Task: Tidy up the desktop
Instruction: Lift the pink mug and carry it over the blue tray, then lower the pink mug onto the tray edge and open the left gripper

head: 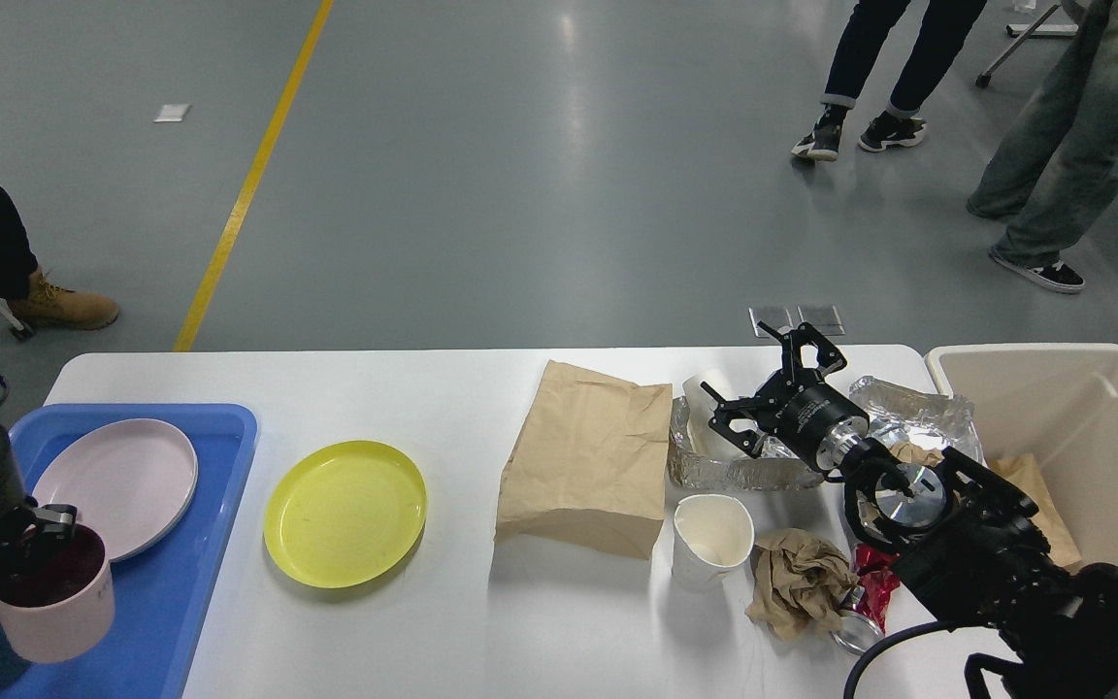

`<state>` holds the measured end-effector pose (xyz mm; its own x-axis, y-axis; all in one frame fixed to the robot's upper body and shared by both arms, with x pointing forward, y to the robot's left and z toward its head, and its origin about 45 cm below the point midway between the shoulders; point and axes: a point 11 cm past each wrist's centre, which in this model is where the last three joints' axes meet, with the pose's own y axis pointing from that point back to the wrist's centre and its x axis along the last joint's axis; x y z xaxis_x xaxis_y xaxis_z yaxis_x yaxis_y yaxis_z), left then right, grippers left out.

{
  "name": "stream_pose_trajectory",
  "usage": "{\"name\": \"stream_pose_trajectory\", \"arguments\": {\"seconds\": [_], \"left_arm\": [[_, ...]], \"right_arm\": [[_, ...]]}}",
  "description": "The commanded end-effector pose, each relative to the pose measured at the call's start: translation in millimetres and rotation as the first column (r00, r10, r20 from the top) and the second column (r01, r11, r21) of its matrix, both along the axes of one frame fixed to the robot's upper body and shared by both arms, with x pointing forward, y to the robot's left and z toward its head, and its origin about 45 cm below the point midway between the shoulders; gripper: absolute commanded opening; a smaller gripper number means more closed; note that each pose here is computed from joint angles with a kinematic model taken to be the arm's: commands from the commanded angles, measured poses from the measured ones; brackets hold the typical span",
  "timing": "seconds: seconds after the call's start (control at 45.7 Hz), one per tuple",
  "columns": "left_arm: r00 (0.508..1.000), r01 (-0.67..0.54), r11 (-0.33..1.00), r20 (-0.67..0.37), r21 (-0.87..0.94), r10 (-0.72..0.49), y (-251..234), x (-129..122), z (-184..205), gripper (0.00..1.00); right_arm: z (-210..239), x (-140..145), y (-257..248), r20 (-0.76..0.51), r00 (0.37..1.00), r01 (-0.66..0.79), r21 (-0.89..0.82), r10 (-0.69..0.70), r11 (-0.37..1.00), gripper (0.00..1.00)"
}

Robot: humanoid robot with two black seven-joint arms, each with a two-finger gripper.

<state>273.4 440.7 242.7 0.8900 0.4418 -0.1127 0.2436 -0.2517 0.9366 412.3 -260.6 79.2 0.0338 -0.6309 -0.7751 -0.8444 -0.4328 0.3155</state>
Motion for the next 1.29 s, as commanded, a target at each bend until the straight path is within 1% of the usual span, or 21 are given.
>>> {"name": "stream_pose_trajectory", "arguments": {"seconds": [0.0, 0.088, 0.241, 0.46, 0.657, 0.854, 0.985, 1.117, 1.27], "left_arm": [[1.0, -0.028, 0.999, 0.007, 0.027, 0.028, 19, -4, -3, 0.0], [0.998, -0.059, 0.997, 0.013, 0.058, 0.058, 35, -3, -12, 0.0], [0.997, -0.08, 0.995, 0.023, 0.063, 0.079, 42, 1, -27, 0.0], [0.998, -0.053, 0.998, 0.041, 0.03, 0.052, 24, 14, -32, 0.0], [1.0, -0.018, 1.0, 0.015, 0.008, 0.018, 6, 16, -46, 0.0], [1.0, -0.023, 1.0, -0.01, 0.006, 0.023, 6, 9, -62, 0.0], [0.999, -0.029, 0.999, -0.013, 0.023, 0.029, 9, 11, -74, 0.0], [0.999, -0.036, 0.999, -0.001, 0.04, 0.036, 14, 14, -76, 0.0], [1.0, -0.029, 0.999, -0.004, 0.03, 0.03, 9, 15, -82, 0.0]], "right_arm": [[0, 0, 0, 0.0, 1.0, 0.001, 0.001, -0.001, 1.0, 1.0], [0, 0, 0, 0.0, 1.0, 0.0, 0.0, 0.0, 1.0, 1.0], [0, 0, 0, 0.0, 1.0, 0.0, 0.0, 0.0, 1.0, 1.0], [0, 0, 0, 0.0, 1.0, 0.0, 0.0, 0.0, 1.0, 1.0], [0, 0, 0, -0.001, 1.0, 0.001, -0.001, -0.001, 1.0, 1.0], [0, 0, 0, 0.0, 1.0, 0.0, 0.0, 0.0, 1.0, 1.0], [0, 0, 0, 0.0, 1.0, 0.0, 0.0, 0.0, 1.0, 1.0], [0, 0, 0, 0.0, 1.0, 0.001, 0.001, -0.001, 1.0, 1.0], [0, 0, 0, 0.0, 1.0, 0.0, 0.0, 0.0, 1.0, 1.0]]}}
